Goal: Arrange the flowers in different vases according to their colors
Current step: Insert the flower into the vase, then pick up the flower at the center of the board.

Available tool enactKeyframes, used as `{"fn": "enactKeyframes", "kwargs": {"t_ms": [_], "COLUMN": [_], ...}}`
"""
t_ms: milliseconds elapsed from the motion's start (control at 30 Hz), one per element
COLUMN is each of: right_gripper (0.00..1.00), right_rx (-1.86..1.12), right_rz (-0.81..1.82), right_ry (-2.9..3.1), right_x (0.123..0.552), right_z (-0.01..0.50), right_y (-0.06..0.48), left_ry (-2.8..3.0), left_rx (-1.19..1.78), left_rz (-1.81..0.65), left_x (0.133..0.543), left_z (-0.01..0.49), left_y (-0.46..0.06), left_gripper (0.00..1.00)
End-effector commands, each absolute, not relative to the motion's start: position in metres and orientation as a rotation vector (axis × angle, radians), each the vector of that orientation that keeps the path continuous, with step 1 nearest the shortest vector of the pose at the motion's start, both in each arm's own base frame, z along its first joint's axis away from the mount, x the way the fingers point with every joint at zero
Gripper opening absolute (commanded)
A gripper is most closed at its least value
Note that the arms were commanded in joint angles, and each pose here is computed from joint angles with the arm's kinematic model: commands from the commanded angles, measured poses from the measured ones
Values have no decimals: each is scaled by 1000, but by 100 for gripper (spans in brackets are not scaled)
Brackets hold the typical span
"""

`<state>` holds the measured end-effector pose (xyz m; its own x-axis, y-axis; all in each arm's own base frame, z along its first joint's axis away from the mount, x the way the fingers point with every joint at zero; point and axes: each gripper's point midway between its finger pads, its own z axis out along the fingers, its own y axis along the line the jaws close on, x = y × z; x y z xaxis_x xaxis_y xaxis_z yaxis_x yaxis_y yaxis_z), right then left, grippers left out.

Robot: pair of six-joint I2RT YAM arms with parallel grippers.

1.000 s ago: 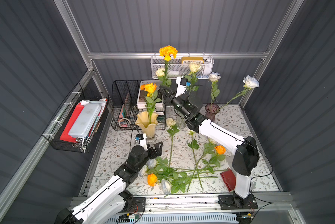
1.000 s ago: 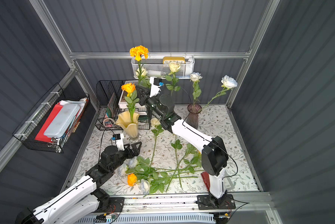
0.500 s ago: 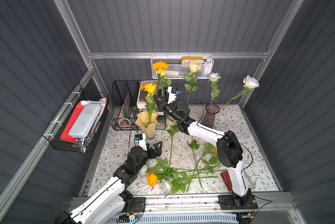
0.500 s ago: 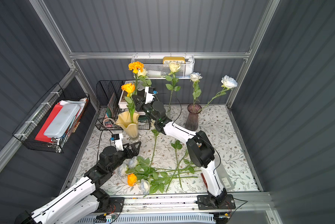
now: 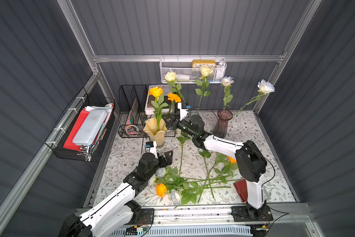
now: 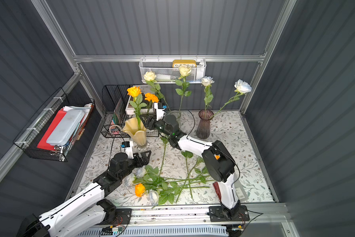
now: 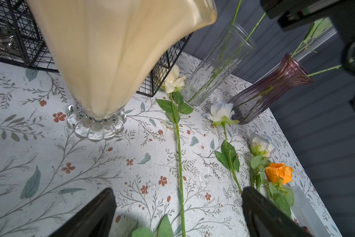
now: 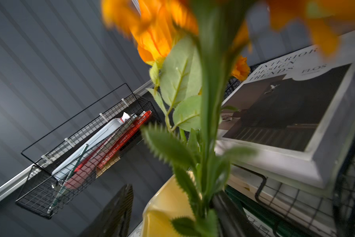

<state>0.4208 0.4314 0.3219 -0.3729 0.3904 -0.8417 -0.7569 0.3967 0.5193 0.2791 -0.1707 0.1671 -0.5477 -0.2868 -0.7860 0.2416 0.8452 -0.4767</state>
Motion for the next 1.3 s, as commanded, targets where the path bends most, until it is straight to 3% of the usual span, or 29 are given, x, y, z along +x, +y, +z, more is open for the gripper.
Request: {"fn": "enactKeyframes", "kwargs": {"t_ms": [0,500,833,1267], "right_gripper": [64,68,68,68], "right_rx": [-370,-255,-305,-84], "right_rz": [1239,1061,1093,866], "right_ry": [1511,1760,1847,2186], "right_x": [401,341,342,303], "right_z": [332,266,263,188], "right_y": [415,326,337,253], "left_ry": [2048,2305,2323,2667], "left_rx": [-1,77,180,363], "left_rz": [-667,-607,-663,-470], "left_x": [288,310,317,313], "left_z": [182,133,131,50], "left_y": [-178,-209,-230,-247], "left_gripper": [99,99,99,98]}}
